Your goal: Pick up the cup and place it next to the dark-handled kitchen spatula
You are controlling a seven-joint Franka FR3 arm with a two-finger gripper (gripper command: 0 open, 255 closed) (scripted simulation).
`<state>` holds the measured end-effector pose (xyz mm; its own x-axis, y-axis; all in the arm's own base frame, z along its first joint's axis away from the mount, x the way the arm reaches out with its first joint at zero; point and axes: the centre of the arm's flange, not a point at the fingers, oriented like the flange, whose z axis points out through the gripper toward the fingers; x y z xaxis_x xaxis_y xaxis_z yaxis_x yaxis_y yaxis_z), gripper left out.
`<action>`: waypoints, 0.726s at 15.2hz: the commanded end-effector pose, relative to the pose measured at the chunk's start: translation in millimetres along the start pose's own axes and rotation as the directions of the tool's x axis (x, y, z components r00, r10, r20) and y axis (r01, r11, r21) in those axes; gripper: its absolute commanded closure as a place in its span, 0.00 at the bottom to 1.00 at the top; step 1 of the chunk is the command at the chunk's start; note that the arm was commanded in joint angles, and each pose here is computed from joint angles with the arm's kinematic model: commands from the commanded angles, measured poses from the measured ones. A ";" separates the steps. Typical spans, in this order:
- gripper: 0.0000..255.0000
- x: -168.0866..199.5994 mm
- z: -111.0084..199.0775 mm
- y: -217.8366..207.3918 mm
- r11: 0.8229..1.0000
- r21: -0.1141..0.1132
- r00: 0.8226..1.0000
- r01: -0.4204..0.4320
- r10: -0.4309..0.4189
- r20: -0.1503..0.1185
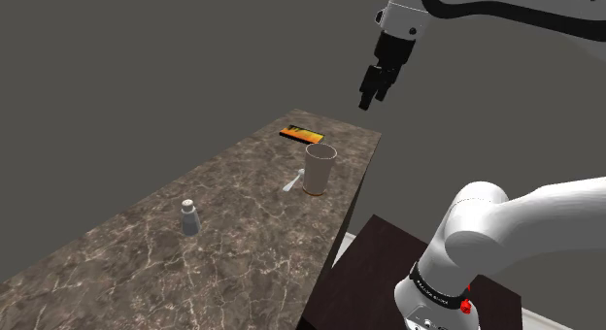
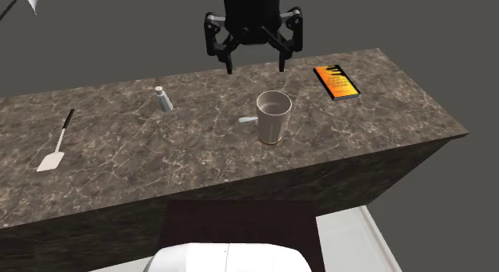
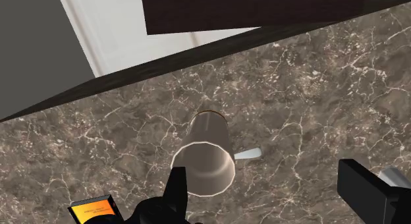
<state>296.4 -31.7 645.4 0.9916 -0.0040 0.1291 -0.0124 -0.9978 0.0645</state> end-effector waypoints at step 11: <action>0.00 62.2 118.0 -0.4 1.000 -0.001 1.000 0.022 -0.022 0.019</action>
<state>366.7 -38.4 546.4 0.9940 0.0145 0.1084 0.0072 -0.9977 0.0676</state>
